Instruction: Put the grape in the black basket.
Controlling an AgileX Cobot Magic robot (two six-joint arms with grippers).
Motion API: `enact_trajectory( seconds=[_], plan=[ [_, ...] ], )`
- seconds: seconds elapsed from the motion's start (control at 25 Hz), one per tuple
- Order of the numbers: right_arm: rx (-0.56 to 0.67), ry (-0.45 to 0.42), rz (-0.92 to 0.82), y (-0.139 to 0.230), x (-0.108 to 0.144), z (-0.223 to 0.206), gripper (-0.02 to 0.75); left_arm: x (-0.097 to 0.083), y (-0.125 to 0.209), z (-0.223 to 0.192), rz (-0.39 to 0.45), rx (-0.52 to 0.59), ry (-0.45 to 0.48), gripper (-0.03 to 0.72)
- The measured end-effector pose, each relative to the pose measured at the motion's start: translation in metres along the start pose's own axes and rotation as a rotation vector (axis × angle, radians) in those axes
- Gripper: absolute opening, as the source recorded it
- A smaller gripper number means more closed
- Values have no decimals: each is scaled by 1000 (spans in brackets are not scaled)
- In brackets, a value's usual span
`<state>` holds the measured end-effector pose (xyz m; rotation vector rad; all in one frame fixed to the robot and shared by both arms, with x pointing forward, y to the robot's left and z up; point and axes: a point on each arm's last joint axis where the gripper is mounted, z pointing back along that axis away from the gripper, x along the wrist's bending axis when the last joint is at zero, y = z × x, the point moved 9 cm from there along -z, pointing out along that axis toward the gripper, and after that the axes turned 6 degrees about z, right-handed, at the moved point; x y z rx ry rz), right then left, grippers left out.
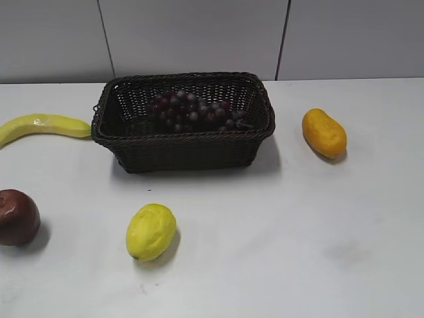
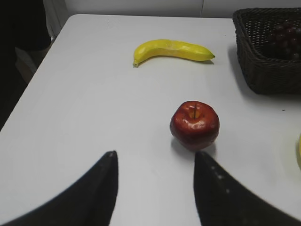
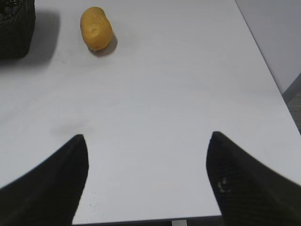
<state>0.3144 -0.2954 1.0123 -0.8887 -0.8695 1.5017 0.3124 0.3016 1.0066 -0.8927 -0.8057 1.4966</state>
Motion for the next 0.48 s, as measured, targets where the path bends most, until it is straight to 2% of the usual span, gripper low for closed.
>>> enact_trajectory(
  seconds=[0.48],
  plan=[
    [0, 0, 1, 0, 0, 0, 594, 0, 0, 0, 0, 0, 0, 489]
  ],
)
